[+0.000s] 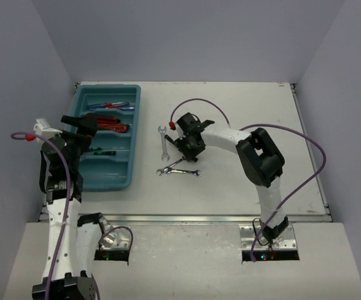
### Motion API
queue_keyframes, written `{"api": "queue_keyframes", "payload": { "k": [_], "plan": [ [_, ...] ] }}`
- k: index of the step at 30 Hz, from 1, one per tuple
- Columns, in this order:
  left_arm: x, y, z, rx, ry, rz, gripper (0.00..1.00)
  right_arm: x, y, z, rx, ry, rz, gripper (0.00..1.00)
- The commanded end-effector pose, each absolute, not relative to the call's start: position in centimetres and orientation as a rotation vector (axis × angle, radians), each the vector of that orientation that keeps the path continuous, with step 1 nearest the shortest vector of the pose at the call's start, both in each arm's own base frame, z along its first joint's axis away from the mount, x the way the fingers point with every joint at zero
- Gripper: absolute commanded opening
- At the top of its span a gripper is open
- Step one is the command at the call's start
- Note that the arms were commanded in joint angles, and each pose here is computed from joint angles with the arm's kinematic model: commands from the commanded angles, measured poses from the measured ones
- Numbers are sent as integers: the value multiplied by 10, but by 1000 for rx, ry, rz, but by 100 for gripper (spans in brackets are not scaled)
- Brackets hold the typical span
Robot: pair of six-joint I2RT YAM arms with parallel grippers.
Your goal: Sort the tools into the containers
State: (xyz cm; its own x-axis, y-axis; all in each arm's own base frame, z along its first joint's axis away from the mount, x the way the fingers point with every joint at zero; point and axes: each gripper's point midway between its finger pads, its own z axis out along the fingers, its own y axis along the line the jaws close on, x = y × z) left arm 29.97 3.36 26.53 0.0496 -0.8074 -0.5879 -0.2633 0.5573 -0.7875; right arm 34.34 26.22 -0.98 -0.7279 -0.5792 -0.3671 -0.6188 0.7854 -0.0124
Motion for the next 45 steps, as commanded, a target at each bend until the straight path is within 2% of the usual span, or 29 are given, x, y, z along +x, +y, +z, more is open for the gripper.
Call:
{"api": "queue_keyframes", "payload": {
  "k": [1,4,8,12,15,17,22,28,35,37,39,41,43,45],
  "plan": [
    [289,18,240,-869,1630,-538,100,348,248,-18,-948,2644,50,34],
    [289,15,233,-853,1658,-542,100,343,245,-20,-943,2645,50,27],
    [292,5,223,-813,1709,-595,100,338,239,-14,-932,2641,40,11],
    [298,-25,223,-694,1744,-743,100,342,238,16,-808,2592,42,1],
    [302,-63,230,-575,1755,-816,100,341,254,47,-722,2515,195,0],
    [301,-89,243,-484,1726,-886,100,327,272,74,-740,2429,400,0],
    [293,-135,262,-306,1665,-1116,100,298,290,121,-814,2288,660,0],
    [270,-194,287,-58,1556,-1380,100,250,322,214,-859,1910,1118,0],
    [254,-236,298,82,1521,-1493,88,214,326,254,-921,1758,1322,0],
    [253,-243,301,89,1504,-1514,79,211,327,256,-932,1758,1343,0],
    [251,-251,303,102,1494,-1549,56,211,328,255,-935,1769,1347,0],
    [250,-258,310,130,1479,-1564,38,213,327,254,-921,1783,1340,0],
    [250,-268,310,149,1490,-1581,13,213,327,255,-914,1782,1335,3],
    [252,-269,310,142,1489,-1576,1,215,327,253,-908,1792,1326,8]
  ]
}}
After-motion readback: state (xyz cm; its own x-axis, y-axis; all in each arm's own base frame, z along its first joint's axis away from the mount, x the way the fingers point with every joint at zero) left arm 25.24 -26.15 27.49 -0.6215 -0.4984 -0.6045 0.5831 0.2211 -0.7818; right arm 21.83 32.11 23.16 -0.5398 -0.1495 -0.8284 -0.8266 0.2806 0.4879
